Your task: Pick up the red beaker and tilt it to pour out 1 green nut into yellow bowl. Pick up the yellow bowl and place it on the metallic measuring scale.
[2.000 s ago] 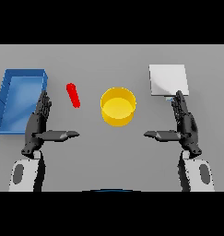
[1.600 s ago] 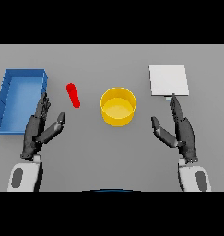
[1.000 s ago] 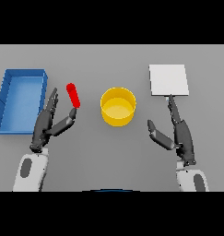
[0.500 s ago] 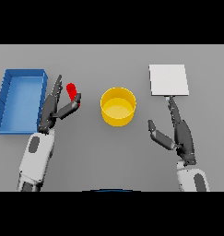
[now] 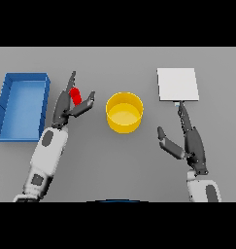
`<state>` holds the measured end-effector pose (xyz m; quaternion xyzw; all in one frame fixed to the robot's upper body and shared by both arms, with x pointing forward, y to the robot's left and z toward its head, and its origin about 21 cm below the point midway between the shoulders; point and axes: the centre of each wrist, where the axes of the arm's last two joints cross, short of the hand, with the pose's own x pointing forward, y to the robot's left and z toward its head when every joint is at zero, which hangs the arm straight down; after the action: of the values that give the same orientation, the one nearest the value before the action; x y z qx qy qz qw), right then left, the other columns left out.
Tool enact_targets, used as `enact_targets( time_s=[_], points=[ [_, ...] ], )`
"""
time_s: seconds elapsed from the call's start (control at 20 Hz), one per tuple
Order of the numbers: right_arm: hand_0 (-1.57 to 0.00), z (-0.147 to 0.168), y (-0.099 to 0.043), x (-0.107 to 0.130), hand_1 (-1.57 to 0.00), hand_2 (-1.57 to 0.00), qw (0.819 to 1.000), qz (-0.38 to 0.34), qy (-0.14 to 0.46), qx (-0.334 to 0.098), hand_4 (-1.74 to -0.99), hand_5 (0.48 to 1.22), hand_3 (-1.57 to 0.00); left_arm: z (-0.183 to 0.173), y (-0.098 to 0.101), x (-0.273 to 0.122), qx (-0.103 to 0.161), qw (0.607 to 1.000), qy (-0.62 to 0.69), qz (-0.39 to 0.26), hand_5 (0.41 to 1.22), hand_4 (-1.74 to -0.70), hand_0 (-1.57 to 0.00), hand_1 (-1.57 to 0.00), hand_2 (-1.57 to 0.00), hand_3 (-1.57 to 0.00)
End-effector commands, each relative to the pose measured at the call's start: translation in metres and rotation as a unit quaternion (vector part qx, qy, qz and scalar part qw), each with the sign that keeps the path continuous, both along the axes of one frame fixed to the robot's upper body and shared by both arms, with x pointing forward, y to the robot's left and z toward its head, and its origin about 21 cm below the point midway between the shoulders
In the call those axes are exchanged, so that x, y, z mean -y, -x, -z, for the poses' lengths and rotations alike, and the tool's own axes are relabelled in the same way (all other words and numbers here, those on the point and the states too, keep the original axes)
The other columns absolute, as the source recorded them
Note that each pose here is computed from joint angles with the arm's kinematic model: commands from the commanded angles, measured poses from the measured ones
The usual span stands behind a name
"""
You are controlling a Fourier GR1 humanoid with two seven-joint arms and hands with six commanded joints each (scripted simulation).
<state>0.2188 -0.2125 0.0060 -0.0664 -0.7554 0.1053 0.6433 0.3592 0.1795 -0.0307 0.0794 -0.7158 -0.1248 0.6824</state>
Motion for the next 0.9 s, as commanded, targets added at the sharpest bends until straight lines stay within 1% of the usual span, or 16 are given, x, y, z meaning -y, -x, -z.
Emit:
enact_targets(
  time_s=[0.0,0.05,0.1,0.15,0.2,0.25,0.3,0.35,0.4,0.45,0.5,0.55,0.6,0.65,0.8,0.85],
  points=[
    [0.0,-0.002,0.001,0.0,0.0,0.0,1.0,-0.001,-0.003,0.006,-1.262,0.691,0.0,-0.001,-0.005,0.0,0.001,1.0,0.001,0.0,0.68,-1.26,0.0,0.0,0.0,0.0],
    [0.0,-0.002,0.0,0.0,0.0,0.0,1.0,0.0,-0.002,0.001,-1.261,0.69,0.0,0.001,-0.004,0.001,0.005,1.0,-0.002,0.0,0.684,-1.26,0.0,0.0,0.0,0.0],
    [0.0,-0.004,-0.003,-0.002,0.0,0.0,1.0,0.0,-0.001,-0.002,-1.265,0.691,0.0,0.0,-0.008,-0.002,0.006,1.0,0.0,-0.001,0.692,-1.27,0.0,0.0,0.0,0.0],
    [0.0,-0.001,-0.001,0.001,0.0,0.0,1.0,0.004,0.006,-0.002,-1.259,0.691,0.0,0.003,-0.009,0.001,0.011,1.0,0.004,-0.005,0.715,-1.3,0.0,-0.02,-0.04,0.0],
    [0.0,-0.002,0.0,0.0,0.0,0.0,1.0,0.005,0.006,0.002,-1.255,0.691,0.0,0.005,-0.01,0.003,0.017,1.0,0.007,-0.01,0.741,-1.32,-0.09,-0.14,-0.15,-0.05],
    [0.0,-0.003,-0.002,0.0,0.0,0.0,1.0,0.004,0.008,0.003,-1.252,0.69,0.0,0.004,-0.012,0.009,0.018,1.0,0.013,-0.016,0.77,-1.35,-0.32,-0.36,-0.36,-0.22],
    [0.0,-0.004,-0.002,0.0,0.0,0.0,1.0,0.004,0.006,0.002,-1.247,0.688,0.0,0.006,-0.012,0.01,0.017,1.0,0.016,-0.021,0.86,-1.42,-0.57,-0.61,-0.6,-0.42],
    [0.0,-0.003,-0.002,-0.002,0.0,0.0,1.0,0.002,0.009,0.004,-1.245,0.692,0.0,0.006,-0.013,0.012,0.016,0.999,0.012,-0.026,0.933,-1.48,-0.77,-0.8,-0.79,-0.58],
    [0.0,-0.002,-0.003,-0.002,0.0,0.0,1.0,0.002,0.011,0.003,-1.241,0.695,0.0,0.009,-0.012,0.015,0.03,0.999,0.011,-0.019,0.99,-1.53,-0.93,-0.95,-0.95,-0.76],
    [0.0,-0.003,-0.003,-0.003,0.0,0.0,1.0,0.003,0.008,0.006,-1.24,0.693,0.0,0.009,-0.013,0.018,0.037,0.999,0.017,-0.014,1.036,-1.57,-1.06,-1.08,-1.07,-0.89],
    [0.0,-0.003,-0.006,-0.003,0.0,0.0,1.0,0.008,0.006,-0.002,-1.233,0.688,0.0,0.01,-0.012,0.017,0.04,0.999,0.025,-0.012,1.073,-1.6,-1.16,-1.18,-1.17,-1.0],
    [0.0,0.0,-0.005,-0.003,0.0,0.0,1.0,0.006,0.007,-0.001,-1.233,0.686,0.0,0.011,-0.013,0.016,0.041,0.999,0.024,-0.014,1.103,-1.57,-1.24,-1.25,-1.25,-1.11],
    [0.0,0.0,-0.004,-0.003,0.0,0.0,1.0,0.003,0.004,0.002,-1.232,0.685,0.0,0.011,-0.013,0.016,0.042,0.999,0.029,-0.014,1.119,-1.61,-1.31,-1.32,-1.32,-1.2],
    [0.0,-0.002,-0.007,-0.004,0.0,0.0,1.0,0.002,0.006,0.005,-1.219,0.68,0.0,0.009,-0.015,0.016,0.038,0.999,0.031,-0.019,1.125,-1.63,-1.36,-1.37,-1.37,-1.28],
    [0.0,0.002,-0.005,-0.002,0.0,0.0,1.0,0.005,0.017,0.004,-1.186,0.67,0.0,0.002,-0.017,0.018,0.049,0.998,0.027,-0.026,1.129,-1.69,-1.46,-1.47,-1.47,-1.42],
    [0.0,0.001,-0.005,-0.001,0.0,0.0,1.0,0.006,0.018,0.01,-1.175,0.667,0.0,-0.002,-0.018,0.016,0.058,0.998,0.025,-0.023,1.127,-1.7,-1.49,-1.49,-1.49,-1.45]
  ],
)
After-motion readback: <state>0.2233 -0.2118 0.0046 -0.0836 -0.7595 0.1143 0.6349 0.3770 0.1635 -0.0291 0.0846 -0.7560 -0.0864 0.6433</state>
